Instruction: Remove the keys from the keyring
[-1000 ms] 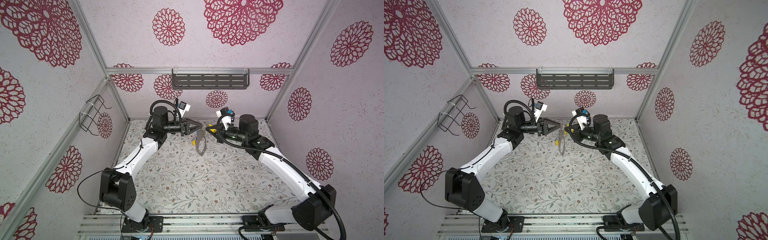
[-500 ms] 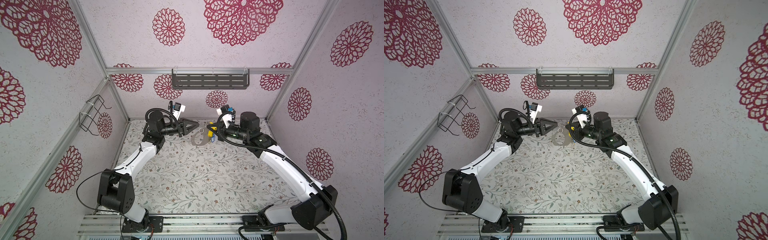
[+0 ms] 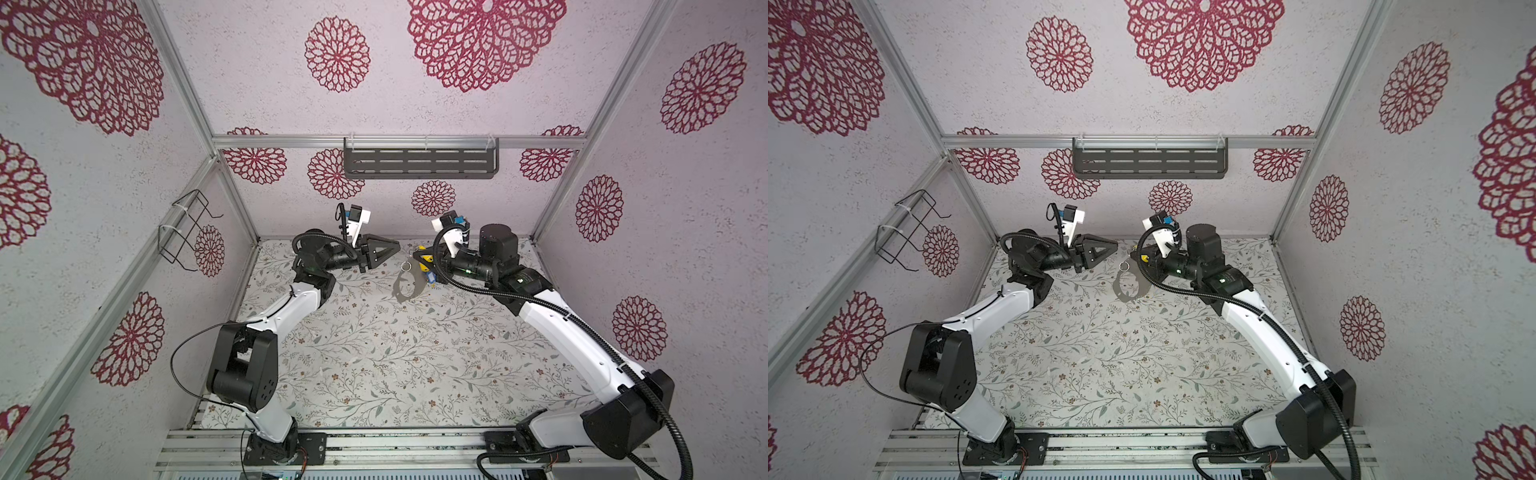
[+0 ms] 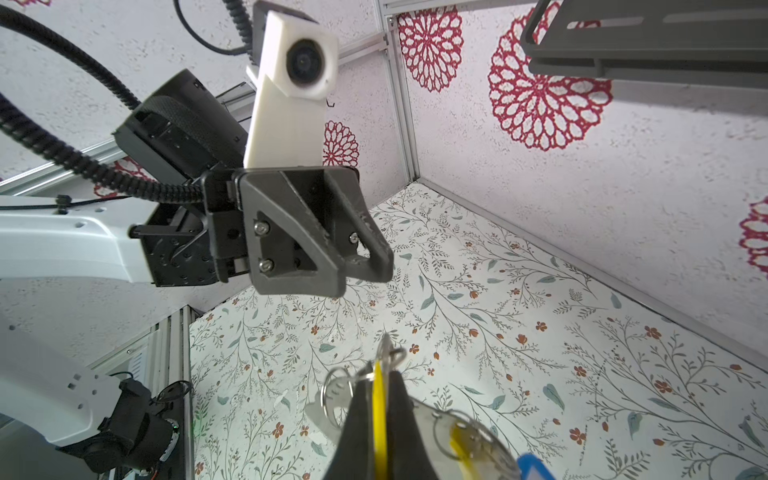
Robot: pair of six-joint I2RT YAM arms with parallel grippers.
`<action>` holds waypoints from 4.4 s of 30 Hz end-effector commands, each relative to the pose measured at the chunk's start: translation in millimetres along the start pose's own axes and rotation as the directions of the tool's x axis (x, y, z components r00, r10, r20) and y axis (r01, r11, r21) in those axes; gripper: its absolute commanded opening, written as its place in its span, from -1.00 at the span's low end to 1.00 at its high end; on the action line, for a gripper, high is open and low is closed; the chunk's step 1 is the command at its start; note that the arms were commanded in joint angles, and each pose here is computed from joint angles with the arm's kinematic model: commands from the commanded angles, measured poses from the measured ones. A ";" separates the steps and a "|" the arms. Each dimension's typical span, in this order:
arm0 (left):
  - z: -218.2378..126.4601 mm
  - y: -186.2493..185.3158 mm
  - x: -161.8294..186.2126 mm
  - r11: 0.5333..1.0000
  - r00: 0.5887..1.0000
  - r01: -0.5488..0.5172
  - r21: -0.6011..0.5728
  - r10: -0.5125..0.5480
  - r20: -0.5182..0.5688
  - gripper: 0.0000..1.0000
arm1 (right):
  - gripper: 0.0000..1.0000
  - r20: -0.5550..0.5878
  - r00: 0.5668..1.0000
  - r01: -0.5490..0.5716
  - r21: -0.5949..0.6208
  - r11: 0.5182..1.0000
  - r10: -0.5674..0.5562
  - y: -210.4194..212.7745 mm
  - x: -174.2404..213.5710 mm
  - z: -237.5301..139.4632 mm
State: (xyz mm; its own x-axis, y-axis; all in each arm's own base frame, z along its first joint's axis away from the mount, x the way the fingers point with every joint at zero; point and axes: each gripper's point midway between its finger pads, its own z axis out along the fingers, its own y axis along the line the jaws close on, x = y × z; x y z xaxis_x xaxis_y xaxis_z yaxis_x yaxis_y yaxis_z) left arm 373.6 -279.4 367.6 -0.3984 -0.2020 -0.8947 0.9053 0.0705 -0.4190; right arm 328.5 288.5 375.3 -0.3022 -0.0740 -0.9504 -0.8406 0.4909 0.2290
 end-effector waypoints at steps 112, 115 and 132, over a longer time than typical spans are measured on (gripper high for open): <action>46.8 4.8 35.2 0.996 0.970 0.009 -0.092 -0.031 -0.241 -0.32 | -1.00 0.120 0.990 0.074 -0.037 0.997 -0.069 -4.1 -25.2 -29.3; 46.6 -4.2 27.3 0.998 0.979 0.003 -0.061 -0.015 -0.204 -0.26 | -1.00 0.116 0.991 0.065 -0.034 0.997 -0.061 -6.8 -24.1 -28.2; 35.1 -20.7 4.9 0.999 0.992 0.036 -0.004 -0.036 -0.122 -0.40 | -1.00 0.125 0.991 0.056 -0.054 0.997 -0.049 -5.7 -30.4 -27.9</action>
State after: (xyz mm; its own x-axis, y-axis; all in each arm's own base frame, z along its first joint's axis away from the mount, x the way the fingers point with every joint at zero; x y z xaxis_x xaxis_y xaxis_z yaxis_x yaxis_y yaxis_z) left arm 369.2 -320.8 351.6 -0.5002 -0.0493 -0.8645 0.8571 0.1140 -0.5024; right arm 333.5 264.1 374.1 -0.2838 -0.0325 -0.9583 -0.8524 0.4662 0.2366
